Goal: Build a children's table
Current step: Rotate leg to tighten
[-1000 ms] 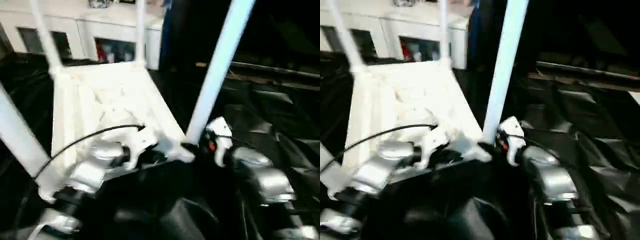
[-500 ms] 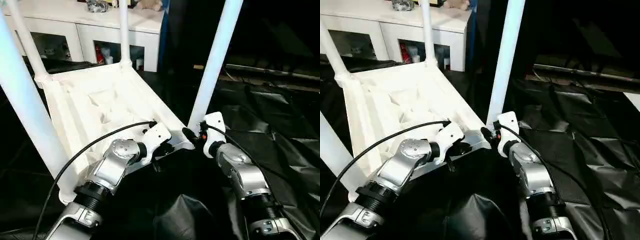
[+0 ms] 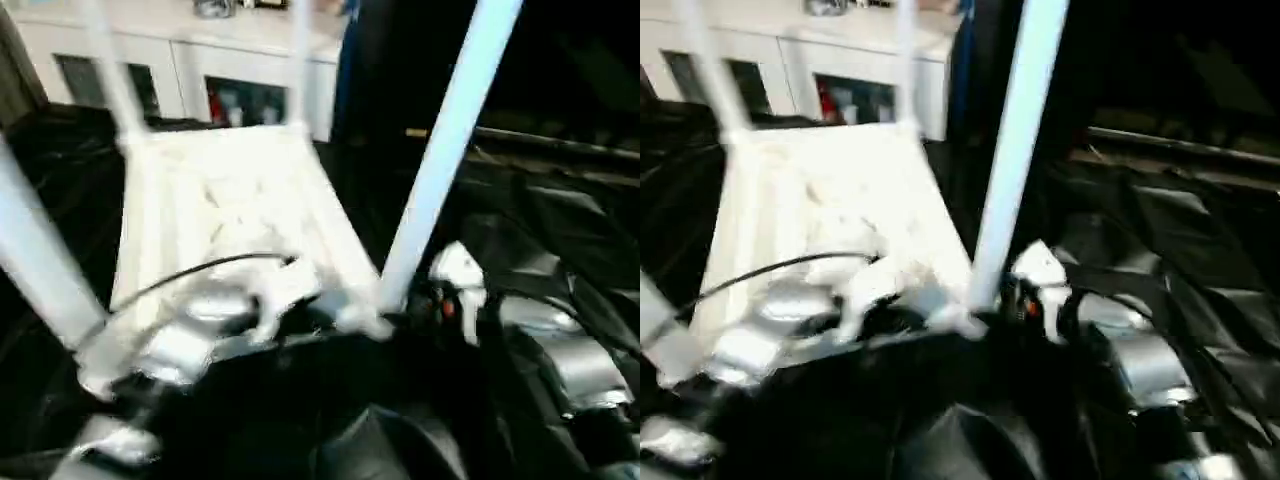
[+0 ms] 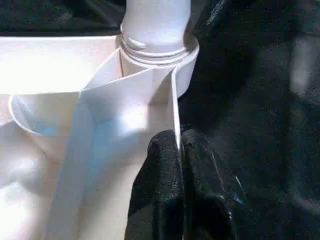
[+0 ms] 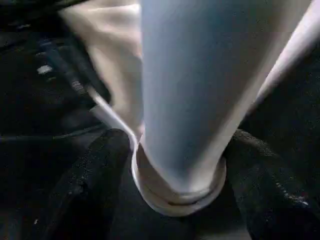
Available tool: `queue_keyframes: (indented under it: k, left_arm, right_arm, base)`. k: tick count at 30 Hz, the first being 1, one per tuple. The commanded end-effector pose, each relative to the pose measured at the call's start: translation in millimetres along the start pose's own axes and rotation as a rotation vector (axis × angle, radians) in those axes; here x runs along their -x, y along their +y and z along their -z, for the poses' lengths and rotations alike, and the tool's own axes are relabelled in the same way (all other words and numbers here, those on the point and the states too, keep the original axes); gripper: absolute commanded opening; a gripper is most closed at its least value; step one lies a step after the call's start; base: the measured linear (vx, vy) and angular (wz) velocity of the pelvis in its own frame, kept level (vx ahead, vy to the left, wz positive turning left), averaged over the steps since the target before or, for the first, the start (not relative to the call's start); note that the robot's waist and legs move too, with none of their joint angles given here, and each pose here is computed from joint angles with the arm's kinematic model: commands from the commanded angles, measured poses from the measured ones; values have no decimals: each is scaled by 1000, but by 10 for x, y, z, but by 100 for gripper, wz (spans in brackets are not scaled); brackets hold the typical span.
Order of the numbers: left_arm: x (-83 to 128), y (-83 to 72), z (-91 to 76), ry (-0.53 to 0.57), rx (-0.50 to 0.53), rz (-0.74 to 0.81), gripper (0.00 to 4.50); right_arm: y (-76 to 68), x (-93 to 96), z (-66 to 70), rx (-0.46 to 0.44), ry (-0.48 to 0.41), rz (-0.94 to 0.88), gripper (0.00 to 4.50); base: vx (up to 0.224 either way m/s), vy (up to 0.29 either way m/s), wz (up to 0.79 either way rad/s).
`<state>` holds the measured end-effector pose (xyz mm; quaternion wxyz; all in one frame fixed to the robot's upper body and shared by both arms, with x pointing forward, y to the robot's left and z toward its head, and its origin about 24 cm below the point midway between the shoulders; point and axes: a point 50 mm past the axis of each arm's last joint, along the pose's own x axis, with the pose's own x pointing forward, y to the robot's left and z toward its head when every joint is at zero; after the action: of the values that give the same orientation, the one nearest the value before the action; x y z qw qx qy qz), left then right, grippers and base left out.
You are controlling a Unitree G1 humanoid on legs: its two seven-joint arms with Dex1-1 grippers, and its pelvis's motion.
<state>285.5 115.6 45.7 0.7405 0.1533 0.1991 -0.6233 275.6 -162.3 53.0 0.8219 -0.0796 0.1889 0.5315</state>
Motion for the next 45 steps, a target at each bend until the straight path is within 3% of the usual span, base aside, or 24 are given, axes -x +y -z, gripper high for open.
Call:
queue_keyframes:
  k: [1, 9, 20, 29, 33, 36, 38, 41, 42, 45]
  left_arm:
    - [-34, -82, -140, -95, -33, 101, 0]
    - [135, -107, -87, -63, -20, 183, 0]
    - [154, -98, -78, -59, -15, 188, 0]
    - [128, -86, -71, -62, -15, 167, 0]
    - [70, -22, -87, -68, -10, 65, 0]
    - [-29, 49, -120, -78, 17, -58, 0]
    - [-174, 74, -152, -82, 44, -146, 0]
    - [-271, 59, -174, -85, 60, -168, 0]
    - [-483, 9, -252, -86, 68, -188, 0]
    - [-658, -38, -343, -82, 46, -194, 0]
  right_arm:
    - [129, -75, -11, -1, 8, -131, 315]
    - [189, -50, -31, -13, 15, -241, 315]
    - [234, -32, 15, -13, 51, -270, 222]
    - [261, -75, 47, -35, 41, -243, 206]
    - [173, -179, 95, -43, 21, -66, 204]
    - [19, -303, 152, -107, 14, 188, 199]
    - [-45, -431, 196, -216, -16, 352, 199]
    - [-63, -506, 196, -267, -32, 425, 197]
    - [-40, -686, 142, -320, -51, 485, 197]
    - [28, -853, 42, -284, -62, 466, 197]
  base:
    - [0, 0, 0]
    - [0, 0, 0]
    - [0, 0, 0]
    - [0, 0, 0]
    - [0, 0, 0]
    - [-18, 0, -4]
    - [-64, 0, -15]
    - [0, 0, 0]
    - [0, 0, 0]
    - [0, 0, 0]
